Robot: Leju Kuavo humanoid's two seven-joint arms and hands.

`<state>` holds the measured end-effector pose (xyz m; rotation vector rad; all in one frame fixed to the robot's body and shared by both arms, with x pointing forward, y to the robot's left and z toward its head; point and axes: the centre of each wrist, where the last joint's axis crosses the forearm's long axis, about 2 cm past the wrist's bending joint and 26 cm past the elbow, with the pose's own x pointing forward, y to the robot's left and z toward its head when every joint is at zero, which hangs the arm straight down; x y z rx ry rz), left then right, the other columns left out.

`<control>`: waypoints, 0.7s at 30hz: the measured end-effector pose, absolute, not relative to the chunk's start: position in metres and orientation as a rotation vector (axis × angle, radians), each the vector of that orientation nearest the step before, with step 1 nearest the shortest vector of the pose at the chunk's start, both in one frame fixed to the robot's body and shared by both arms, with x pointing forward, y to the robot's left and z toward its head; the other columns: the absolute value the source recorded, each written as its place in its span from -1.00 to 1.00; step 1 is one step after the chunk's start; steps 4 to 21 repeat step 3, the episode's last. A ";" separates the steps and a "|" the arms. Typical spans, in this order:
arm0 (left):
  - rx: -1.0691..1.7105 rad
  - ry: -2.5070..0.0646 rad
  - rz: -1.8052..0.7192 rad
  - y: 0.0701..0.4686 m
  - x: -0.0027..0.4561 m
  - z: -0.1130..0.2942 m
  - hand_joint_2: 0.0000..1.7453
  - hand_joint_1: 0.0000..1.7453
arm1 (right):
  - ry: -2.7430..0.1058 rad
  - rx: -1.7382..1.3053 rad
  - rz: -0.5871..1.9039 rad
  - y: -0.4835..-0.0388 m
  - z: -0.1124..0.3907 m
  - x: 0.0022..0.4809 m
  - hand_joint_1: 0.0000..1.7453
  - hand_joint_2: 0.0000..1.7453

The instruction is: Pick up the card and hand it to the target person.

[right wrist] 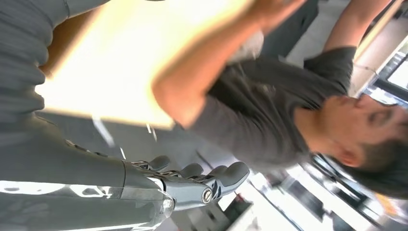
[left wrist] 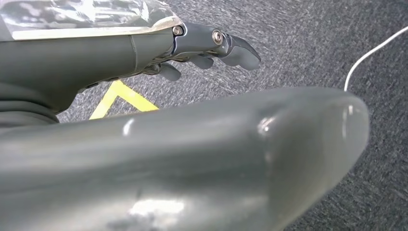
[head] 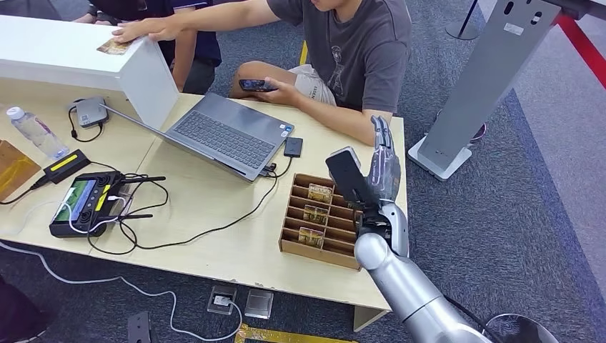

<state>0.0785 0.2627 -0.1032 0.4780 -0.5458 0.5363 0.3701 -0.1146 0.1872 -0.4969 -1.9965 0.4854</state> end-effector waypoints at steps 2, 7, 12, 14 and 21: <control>0.479 -0.543 0.543 0.263 0.079 -0.103 -1.00 -1.00 | -1.973 -0.417 0.417 -0.116 0.179 0.361 -1.00 1.00; 0.479 -0.543 0.544 0.263 0.079 -0.103 -1.00 -1.00 | -1.967 -0.401 0.403 -0.116 0.177 0.359 -1.00 1.00; 0.479 -0.543 0.544 0.263 0.079 -0.103 -1.00 -1.00 | -1.967 -0.401 0.403 -0.116 0.177 0.359 -1.00 1.00; 0.479 -0.543 0.544 0.263 0.079 -0.103 -1.00 -1.00 | -1.967 -0.401 0.403 -0.116 0.177 0.359 -1.00 1.00; 0.479 -0.543 0.544 0.263 0.079 -0.103 -1.00 -1.00 | -1.967 -0.401 0.403 -0.116 0.177 0.359 -1.00 1.00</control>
